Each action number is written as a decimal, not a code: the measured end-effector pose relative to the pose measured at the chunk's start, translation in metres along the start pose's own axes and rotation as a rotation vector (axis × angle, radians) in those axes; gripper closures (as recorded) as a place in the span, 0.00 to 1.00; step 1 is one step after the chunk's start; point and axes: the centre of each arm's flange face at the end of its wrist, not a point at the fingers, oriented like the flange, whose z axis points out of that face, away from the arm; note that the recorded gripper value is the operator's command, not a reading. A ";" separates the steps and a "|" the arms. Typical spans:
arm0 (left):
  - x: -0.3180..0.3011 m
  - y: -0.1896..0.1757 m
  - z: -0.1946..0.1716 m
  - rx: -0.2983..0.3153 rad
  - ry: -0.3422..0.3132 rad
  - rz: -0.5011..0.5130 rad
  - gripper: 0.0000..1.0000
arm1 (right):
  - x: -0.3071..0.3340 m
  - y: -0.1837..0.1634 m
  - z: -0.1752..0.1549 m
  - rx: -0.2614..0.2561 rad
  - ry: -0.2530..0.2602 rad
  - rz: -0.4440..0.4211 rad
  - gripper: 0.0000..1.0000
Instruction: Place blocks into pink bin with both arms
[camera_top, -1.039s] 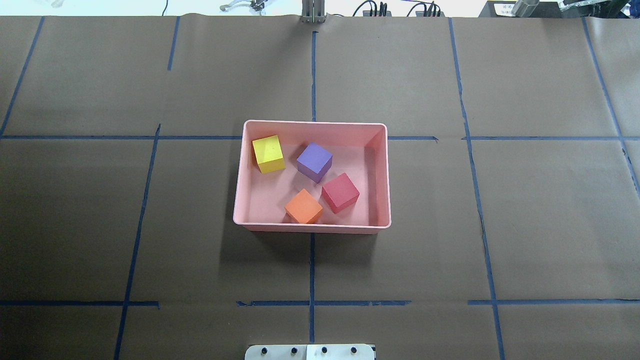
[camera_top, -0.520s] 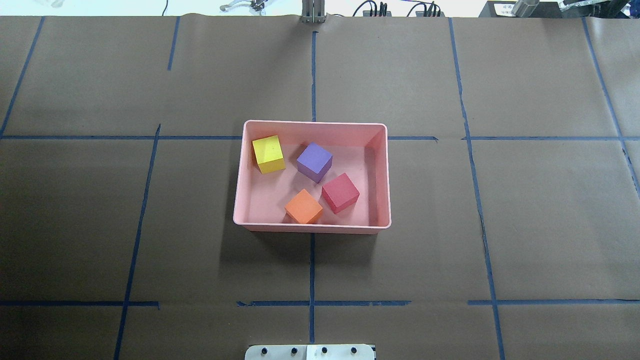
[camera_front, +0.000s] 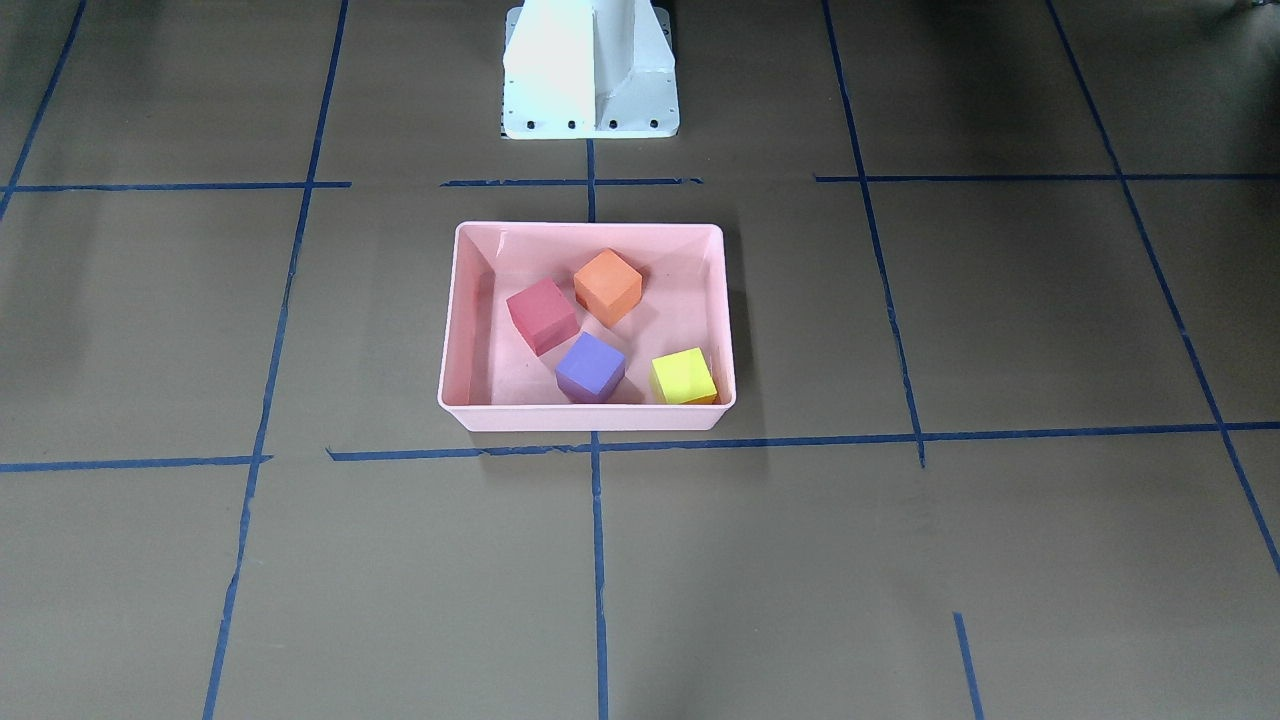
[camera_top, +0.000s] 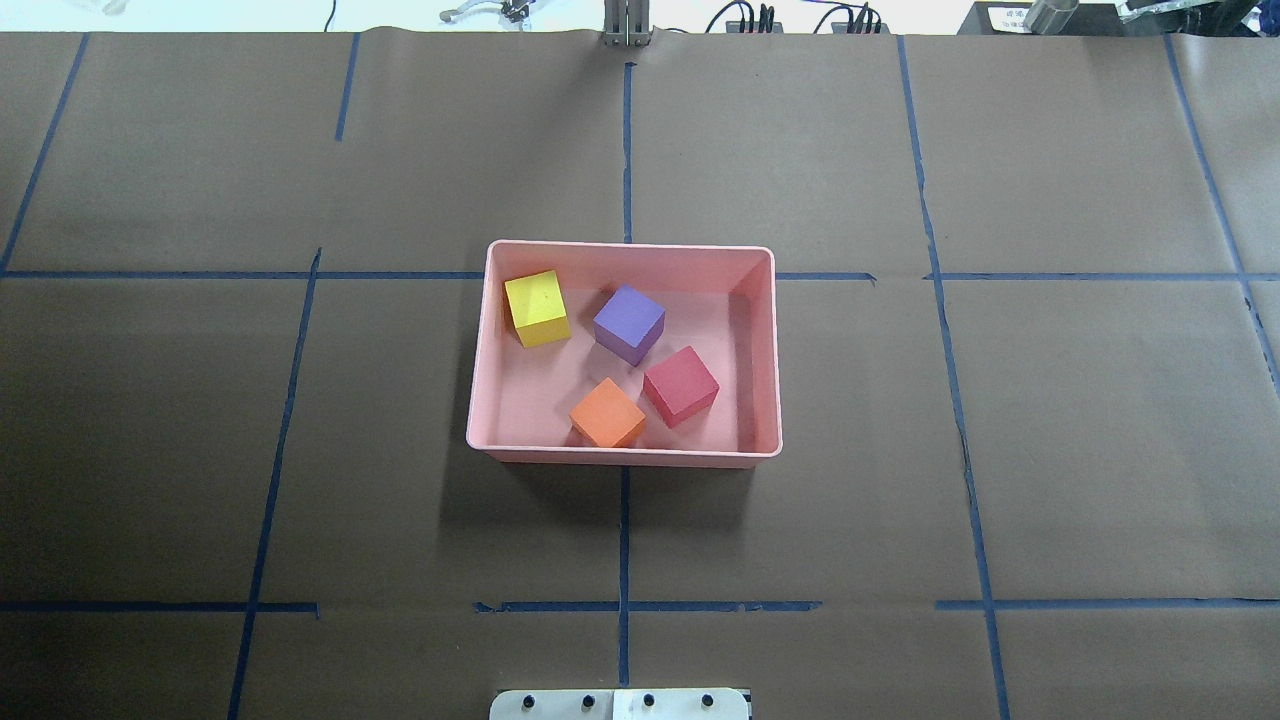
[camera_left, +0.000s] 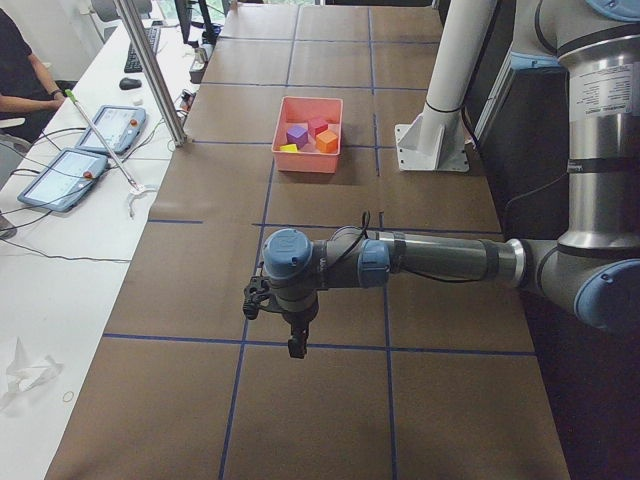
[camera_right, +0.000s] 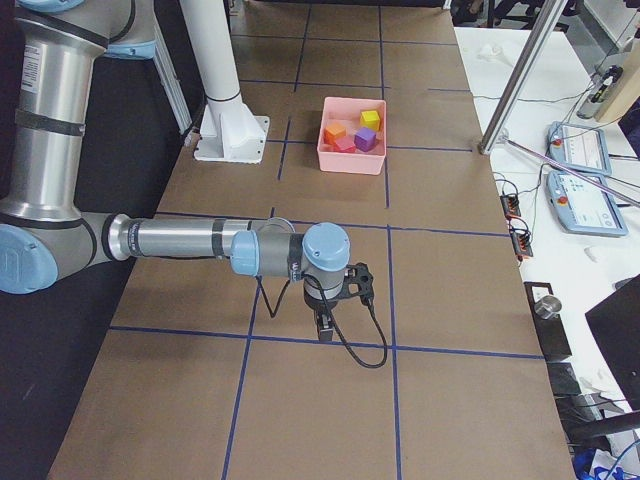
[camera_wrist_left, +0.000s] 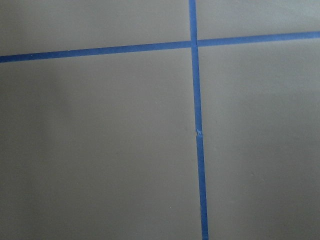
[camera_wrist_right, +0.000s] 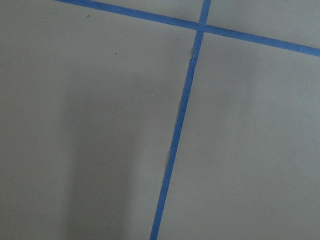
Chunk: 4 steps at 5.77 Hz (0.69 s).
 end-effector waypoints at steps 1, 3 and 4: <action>0.002 0.004 0.004 -0.003 0.053 -0.012 0.00 | 0.000 -0.001 0.000 0.001 0.001 -0.004 0.00; 0.005 0.007 0.009 0.000 0.125 -0.022 0.00 | -0.002 -0.002 -0.001 0.003 0.000 -0.007 0.00; 0.002 0.009 0.010 -0.004 0.099 -0.020 0.00 | -0.002 -0.002 -0.002 0.005 -0.002 -0.007 0.00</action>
